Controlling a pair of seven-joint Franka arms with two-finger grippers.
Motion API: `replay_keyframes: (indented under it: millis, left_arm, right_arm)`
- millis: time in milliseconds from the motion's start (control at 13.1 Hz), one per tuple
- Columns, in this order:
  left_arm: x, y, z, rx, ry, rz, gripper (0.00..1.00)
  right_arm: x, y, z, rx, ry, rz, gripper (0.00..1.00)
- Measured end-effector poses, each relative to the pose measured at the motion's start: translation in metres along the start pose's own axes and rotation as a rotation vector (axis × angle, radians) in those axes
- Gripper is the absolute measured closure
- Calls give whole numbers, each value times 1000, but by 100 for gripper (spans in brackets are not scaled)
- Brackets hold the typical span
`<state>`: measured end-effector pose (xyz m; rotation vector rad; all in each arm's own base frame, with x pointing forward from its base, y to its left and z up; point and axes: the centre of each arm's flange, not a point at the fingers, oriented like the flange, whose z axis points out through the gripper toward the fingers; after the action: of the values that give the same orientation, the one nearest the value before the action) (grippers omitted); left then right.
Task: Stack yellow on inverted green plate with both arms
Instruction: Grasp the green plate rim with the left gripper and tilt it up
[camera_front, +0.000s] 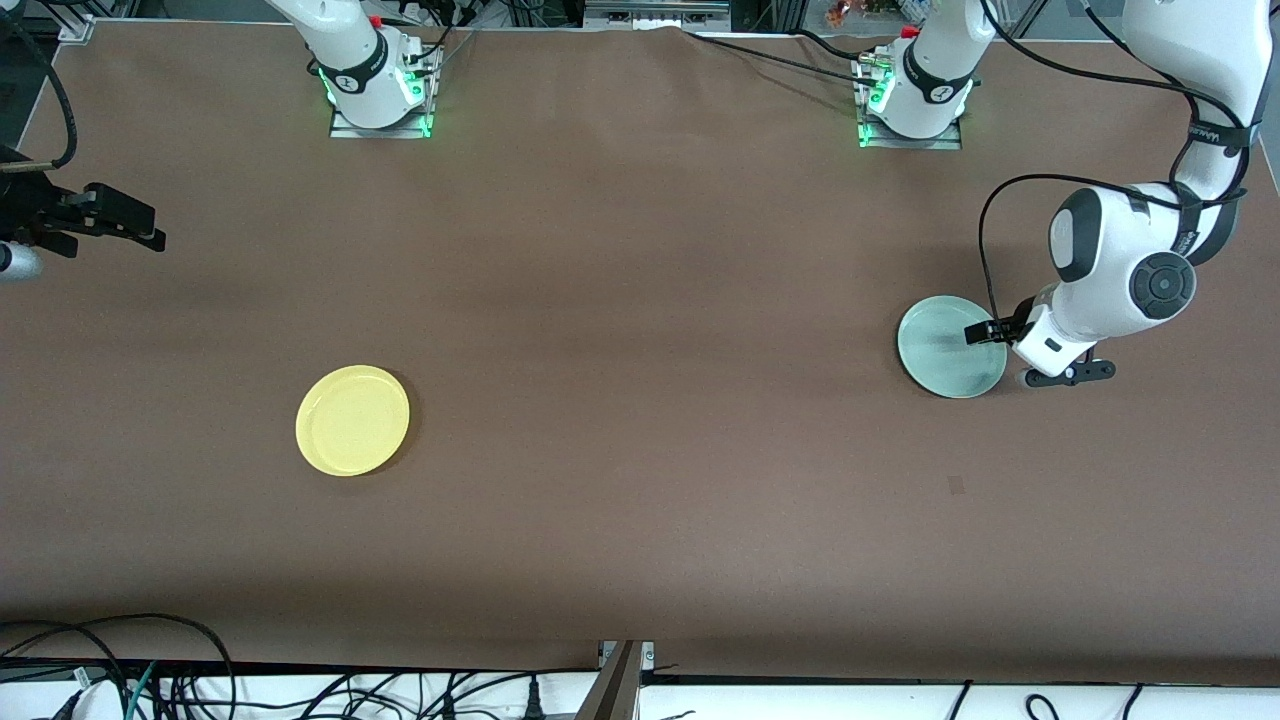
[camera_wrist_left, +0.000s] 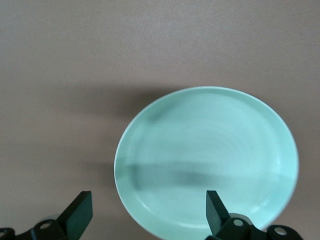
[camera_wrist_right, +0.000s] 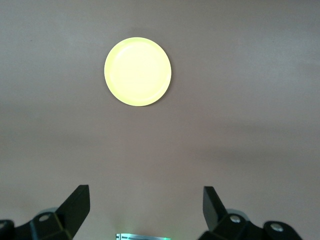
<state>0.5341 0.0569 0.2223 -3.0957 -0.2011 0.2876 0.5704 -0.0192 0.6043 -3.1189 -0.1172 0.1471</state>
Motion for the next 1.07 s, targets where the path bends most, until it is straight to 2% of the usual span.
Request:
replay_keyframes:
  millis: [230,460,536,613,766,1072]
  left_arm:
    - [6,-26,35,-11,3,5,0]
    - [6,-27,47,-14,-11,12,0]
    - [7,-26,47,-14,-7,18,6]
    - [7,-26,47,-14,-6,35,6]
    - [8,-31,48,-16,-2,78,26]
    - [9,-45,48,-20,0,116,74]
  right_arm:
    - [0,0,-1,0,2,0,0]
    - [0,2,-1,0,2,4,0]
    - [1,2,0,0,1,4,0]
    - [1,2,0,0,1,4,0]
    - [1,1,0,0,0,2,0]
    - [2,2,2,-3,-5,5,0]
